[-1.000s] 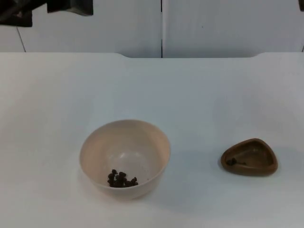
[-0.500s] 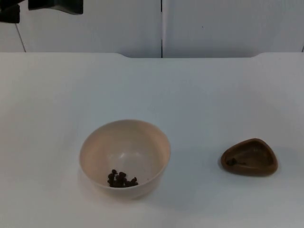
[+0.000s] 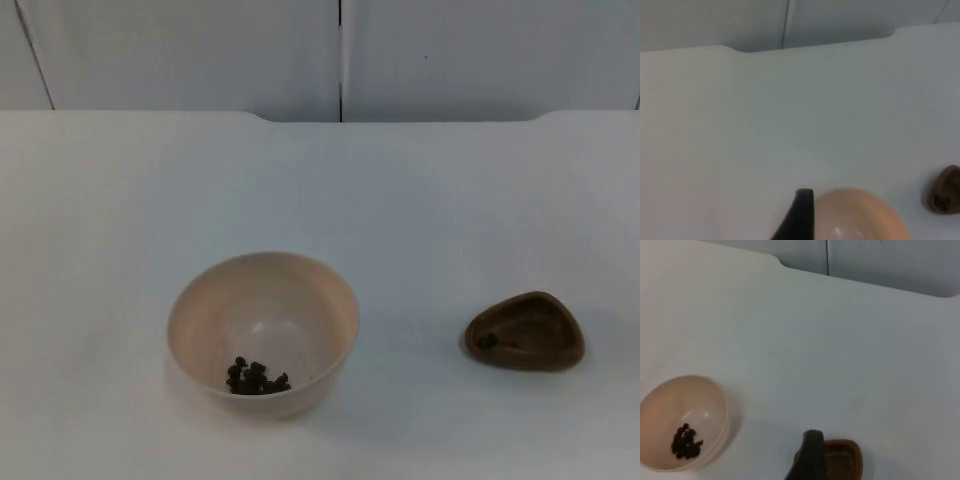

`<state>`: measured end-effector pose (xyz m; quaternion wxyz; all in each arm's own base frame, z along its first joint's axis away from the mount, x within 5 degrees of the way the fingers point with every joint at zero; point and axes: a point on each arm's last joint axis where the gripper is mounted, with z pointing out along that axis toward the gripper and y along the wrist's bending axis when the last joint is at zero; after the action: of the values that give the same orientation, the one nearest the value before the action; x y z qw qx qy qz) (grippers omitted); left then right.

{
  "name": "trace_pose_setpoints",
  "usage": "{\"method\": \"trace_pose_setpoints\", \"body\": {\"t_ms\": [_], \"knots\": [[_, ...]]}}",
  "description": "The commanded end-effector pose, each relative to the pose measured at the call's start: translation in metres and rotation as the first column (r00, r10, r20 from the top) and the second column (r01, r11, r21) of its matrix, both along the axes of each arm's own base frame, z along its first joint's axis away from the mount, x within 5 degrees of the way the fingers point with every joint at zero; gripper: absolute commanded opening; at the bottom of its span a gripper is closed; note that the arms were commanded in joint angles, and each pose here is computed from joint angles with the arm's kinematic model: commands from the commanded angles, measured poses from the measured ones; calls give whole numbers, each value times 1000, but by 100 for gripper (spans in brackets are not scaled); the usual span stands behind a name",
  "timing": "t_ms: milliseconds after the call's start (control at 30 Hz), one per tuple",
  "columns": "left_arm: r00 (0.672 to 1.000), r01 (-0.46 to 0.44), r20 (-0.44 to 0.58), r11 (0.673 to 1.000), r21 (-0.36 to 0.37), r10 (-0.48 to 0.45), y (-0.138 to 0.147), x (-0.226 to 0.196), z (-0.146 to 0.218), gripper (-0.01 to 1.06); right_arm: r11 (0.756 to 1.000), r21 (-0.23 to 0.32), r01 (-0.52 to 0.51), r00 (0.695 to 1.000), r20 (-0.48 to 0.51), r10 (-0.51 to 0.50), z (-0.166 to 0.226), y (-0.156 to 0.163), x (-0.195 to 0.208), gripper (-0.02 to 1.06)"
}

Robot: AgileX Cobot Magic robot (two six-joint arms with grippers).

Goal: Pick up the bowl with the left hand and pour the coffee beans from the cup into the bowl with the right hand.

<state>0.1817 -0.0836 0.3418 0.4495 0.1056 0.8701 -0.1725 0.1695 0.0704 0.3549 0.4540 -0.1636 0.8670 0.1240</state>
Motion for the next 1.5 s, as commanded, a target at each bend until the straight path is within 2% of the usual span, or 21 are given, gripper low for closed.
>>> {"method": "trace_pose_setpoints", "body": {"t_ms": [0,400,533,933,1067,1133,1300,1467], "knots": [[1000,11,11,1000,9,-11,3,-8,4,83,1000,-7,-1,1000,18,1,0,-5,-11,73],[996,39,85,999,6,-39,19,-48,24,83,1000,12,-8,996,88,7,-10,-21,-54,73],[992,59,114,998,32,-62,23,-59,26,83,1000,13,-9,996,91,8,-18,-24,-65,73],[986,62,153,998,22,-65,44,-110,-20,83,1000,1,-31,995,94,31,-26,-37,-104,73],[983,74,169,997,20,-76,53,-133,-22,83,999,3,-39,991,130,39,-24,-42,-117,73],[980,80,179,997,19,-82,57,-144,-23,83,999,19,-40,983,182,36,-21,-46,-129,73],[976,86,199,996,37,-92,66,-164,-27,83,998,38,-45,969,244,34,-20,-52,-147,73],[972,62,222,995,84,-80,76,-178,-34,83,998,19,-60,962,268,53,-23,-58,-165,73]]}}
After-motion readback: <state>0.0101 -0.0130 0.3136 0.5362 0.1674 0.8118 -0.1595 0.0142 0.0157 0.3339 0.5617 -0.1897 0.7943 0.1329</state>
